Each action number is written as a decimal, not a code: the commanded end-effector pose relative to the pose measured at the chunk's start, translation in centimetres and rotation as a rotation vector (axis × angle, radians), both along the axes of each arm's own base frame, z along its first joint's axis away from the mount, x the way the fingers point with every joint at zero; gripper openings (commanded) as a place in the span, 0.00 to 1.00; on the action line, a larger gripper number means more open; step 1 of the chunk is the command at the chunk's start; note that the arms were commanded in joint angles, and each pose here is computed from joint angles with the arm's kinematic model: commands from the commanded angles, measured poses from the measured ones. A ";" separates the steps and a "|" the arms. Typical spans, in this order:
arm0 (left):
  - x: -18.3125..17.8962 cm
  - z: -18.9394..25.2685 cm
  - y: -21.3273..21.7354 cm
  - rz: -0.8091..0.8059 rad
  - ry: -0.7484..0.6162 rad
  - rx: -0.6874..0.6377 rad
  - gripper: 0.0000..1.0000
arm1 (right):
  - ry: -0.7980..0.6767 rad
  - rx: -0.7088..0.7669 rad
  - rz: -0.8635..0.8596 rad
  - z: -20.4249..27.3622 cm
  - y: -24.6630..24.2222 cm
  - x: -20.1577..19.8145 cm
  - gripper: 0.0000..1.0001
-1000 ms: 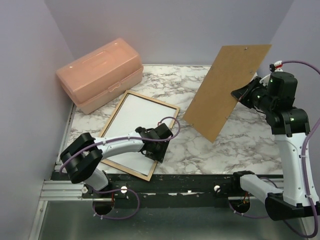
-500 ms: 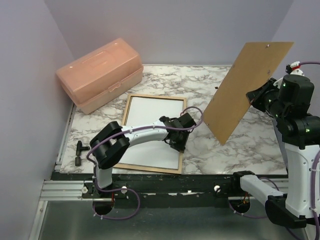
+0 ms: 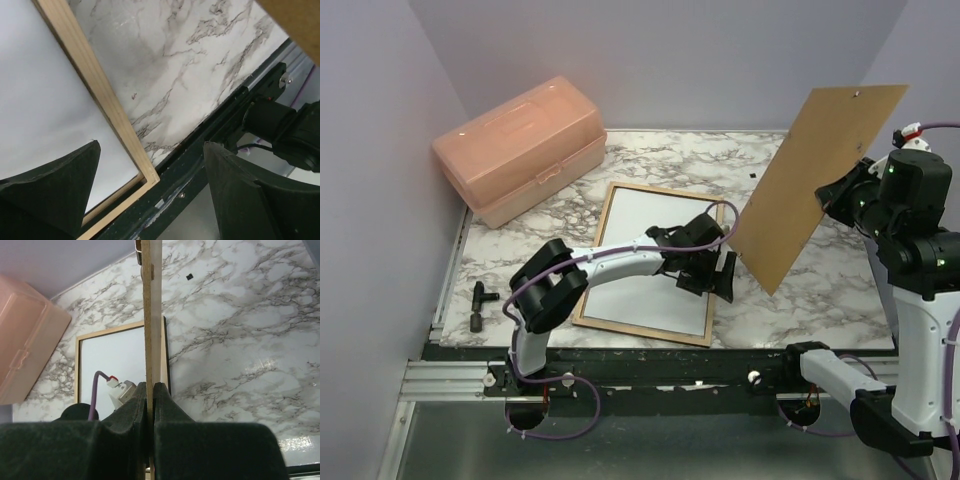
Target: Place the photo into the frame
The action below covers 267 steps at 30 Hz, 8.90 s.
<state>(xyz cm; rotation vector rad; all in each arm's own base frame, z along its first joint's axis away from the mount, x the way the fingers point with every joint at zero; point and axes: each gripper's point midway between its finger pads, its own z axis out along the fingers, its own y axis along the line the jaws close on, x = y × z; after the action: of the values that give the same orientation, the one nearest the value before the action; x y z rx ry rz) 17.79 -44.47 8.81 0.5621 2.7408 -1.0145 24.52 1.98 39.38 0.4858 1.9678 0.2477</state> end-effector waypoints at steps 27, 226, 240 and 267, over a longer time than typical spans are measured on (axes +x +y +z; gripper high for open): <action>7.0 -4.1 34.5 0.711 -0.111 0.408 0.75 | 0.054 0.271 0.348 -5.1 8.1 3.3 0.00; 1.9 -6.3 30.3 0.569 0.038 0.202 0.47 | 0.760 0.002 0.517 -33.7 16.0 4.9 0.97; 2.0 -6.2 30.4 0.575 0.031 0.208 0.48 | 0.716 -0.066 0.443 -32.1 14.8 5.0 1.00; 1.4 -0.6 20.9 0.334 -0.157 0.119 0.43 | 0.700 0.010 0.500 -31.2 13.9 -0.4 0.95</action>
<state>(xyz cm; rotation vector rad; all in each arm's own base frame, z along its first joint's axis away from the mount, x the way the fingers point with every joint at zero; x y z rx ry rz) 19.01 -21.55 8.50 0.1650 2.6344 -0.7121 24.69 15.44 7.56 0.0944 2.7797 0.3781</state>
